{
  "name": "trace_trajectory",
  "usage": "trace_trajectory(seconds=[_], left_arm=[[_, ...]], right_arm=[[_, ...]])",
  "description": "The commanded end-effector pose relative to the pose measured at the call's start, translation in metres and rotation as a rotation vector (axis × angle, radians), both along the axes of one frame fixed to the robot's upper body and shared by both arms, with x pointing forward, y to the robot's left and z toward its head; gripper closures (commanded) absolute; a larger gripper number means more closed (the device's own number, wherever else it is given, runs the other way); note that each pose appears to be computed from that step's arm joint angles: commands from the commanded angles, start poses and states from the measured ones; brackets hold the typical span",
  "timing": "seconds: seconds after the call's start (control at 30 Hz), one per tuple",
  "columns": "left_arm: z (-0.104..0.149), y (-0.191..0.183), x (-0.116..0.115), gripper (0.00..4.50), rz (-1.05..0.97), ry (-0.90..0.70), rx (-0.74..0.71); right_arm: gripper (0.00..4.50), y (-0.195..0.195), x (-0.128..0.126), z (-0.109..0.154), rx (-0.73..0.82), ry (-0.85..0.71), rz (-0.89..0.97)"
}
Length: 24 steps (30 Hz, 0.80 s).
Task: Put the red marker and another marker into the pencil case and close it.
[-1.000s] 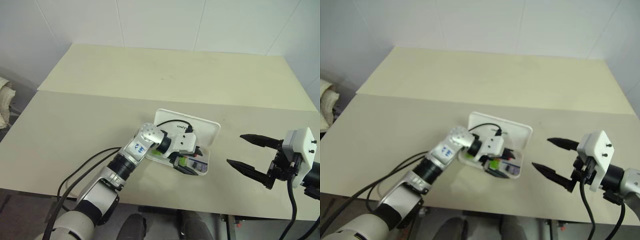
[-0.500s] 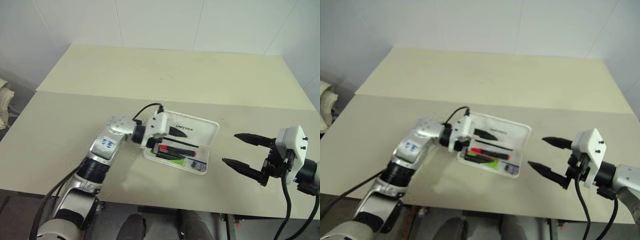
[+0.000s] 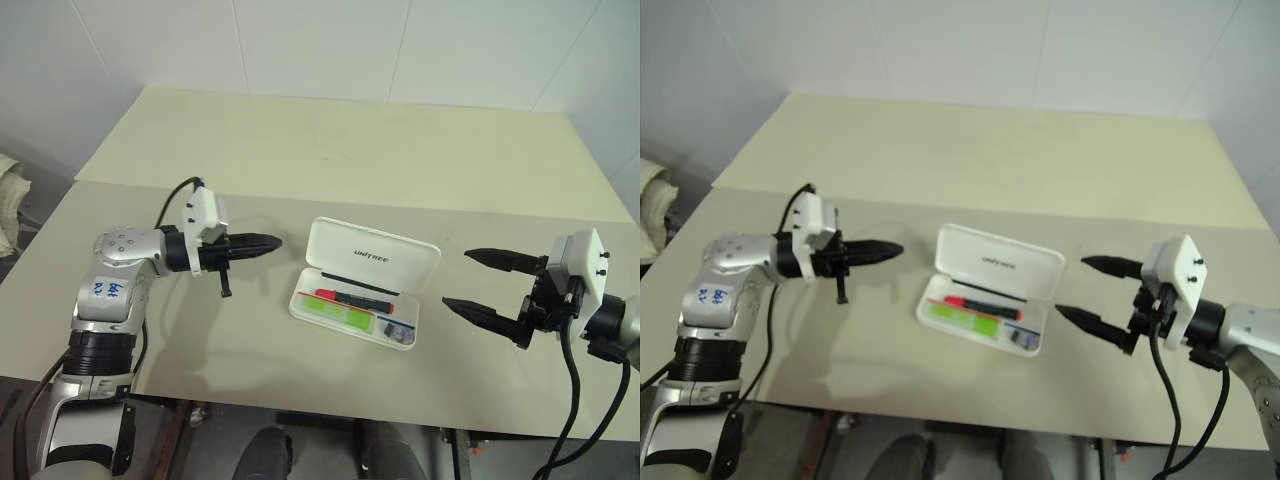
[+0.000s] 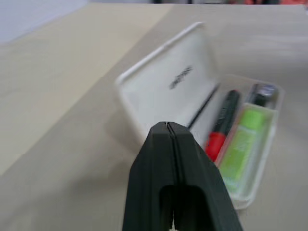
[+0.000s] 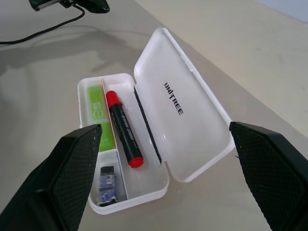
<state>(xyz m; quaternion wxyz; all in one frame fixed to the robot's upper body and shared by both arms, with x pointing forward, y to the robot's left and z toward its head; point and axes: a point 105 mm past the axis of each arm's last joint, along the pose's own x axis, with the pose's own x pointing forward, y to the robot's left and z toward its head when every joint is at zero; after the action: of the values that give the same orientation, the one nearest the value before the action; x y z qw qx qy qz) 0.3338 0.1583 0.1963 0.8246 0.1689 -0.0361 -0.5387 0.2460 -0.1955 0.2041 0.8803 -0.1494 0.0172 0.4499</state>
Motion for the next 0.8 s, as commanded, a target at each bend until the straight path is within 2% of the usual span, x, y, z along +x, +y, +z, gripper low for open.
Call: trace_trajectory(seconds=[0.03,0.27,0.4,0.53,0.8], left_arm=[[0.009,0.013,0.009,4.48,0.081,-0.054,-0.028],[0.004,0.019,0.035,4.48,0.202,-0.063,-0.060],[-0.013,-0.017,0.051,4.48,0.131,0.011,-0.077],[-0.015,-0.039,0.063,4.48,0.101,0.039,-0.093],[-0.016,-0.065,0.063,4.48,0.017,0.057,-0.108]], right_arm=[[0.00,0.002,0.000,0.007,-0.019,-0.036,0.029],[0.00,0.002,0.000,0.010,-0.023,-0.042,0.030],[0.00,0.004,0.000,0.011,-0.022,-0.050,0.024],[0.00,0.004,0.000,0.010,-0.021,-0.049,0.023],[0.00,0.005,-0.001,0.010,-0.015,-0.051,0.015]])
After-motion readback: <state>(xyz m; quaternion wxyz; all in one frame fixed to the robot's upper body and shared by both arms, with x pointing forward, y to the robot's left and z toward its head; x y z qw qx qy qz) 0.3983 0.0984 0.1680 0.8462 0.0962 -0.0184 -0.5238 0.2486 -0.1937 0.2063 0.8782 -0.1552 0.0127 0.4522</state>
